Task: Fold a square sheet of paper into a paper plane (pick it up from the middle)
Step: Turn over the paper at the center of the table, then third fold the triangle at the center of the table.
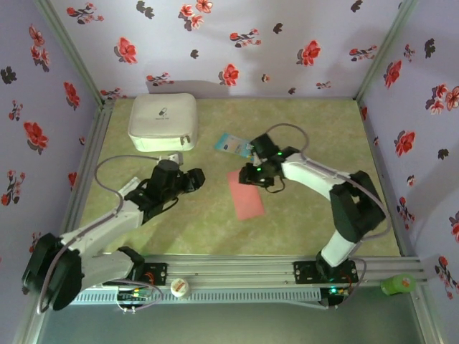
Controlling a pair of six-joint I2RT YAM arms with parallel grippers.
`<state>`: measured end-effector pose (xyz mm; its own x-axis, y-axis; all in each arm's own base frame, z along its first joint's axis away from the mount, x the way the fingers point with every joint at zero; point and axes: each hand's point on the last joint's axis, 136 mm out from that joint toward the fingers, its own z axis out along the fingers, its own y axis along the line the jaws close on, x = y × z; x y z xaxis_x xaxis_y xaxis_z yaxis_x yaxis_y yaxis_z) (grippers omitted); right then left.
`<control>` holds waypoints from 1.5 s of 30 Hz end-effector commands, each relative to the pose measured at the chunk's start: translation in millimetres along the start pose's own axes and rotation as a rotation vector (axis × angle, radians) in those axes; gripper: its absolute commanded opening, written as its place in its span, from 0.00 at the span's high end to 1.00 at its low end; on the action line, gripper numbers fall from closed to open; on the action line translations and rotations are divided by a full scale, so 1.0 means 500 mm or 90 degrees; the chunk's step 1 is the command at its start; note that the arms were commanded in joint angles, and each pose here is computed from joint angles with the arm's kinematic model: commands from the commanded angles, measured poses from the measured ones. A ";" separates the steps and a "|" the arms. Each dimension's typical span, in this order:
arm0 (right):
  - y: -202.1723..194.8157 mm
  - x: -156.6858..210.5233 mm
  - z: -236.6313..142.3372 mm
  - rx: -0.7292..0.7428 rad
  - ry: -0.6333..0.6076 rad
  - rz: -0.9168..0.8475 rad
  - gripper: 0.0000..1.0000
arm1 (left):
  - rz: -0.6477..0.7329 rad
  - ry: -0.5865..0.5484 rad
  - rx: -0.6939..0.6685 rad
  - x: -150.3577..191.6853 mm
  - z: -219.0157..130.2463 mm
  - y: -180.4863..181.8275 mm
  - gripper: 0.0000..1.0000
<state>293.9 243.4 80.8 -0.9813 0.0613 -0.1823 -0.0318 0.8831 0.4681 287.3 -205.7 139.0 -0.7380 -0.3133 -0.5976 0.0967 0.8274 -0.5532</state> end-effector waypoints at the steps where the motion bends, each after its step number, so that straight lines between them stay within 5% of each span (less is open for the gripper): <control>1: -0.019 0.013 -0.004 -0.092 0.011 0.049 0.62 | -0.004 0.058 0.057 0.011 0.028 -0.047 0.44; 8: -0.078 0.043 0.015 -0.124 0.027 0.117 0.83 | -0.030 0.153 0.088 0.061 0.096 -0.086 0.56; 20: -0.075 0.053 0.037 -0.159 0.040 0.116 0.92 | -0.037 0.207 0.077 0.116 0.145 -0.107 0.54; 45: -0.152 0.121 0.120 -0.145 0.053 0.263 0.92 | -0.101 0.294 0.068 0.177 0.203 -0.100 0.55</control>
<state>265.7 224.3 16.0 -0.9586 0.2802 0.0509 0.2196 0.6136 0.7585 280.8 -309.7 48.5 -0.9626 -0.1720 -0.2092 0.0077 0.7547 -0.6560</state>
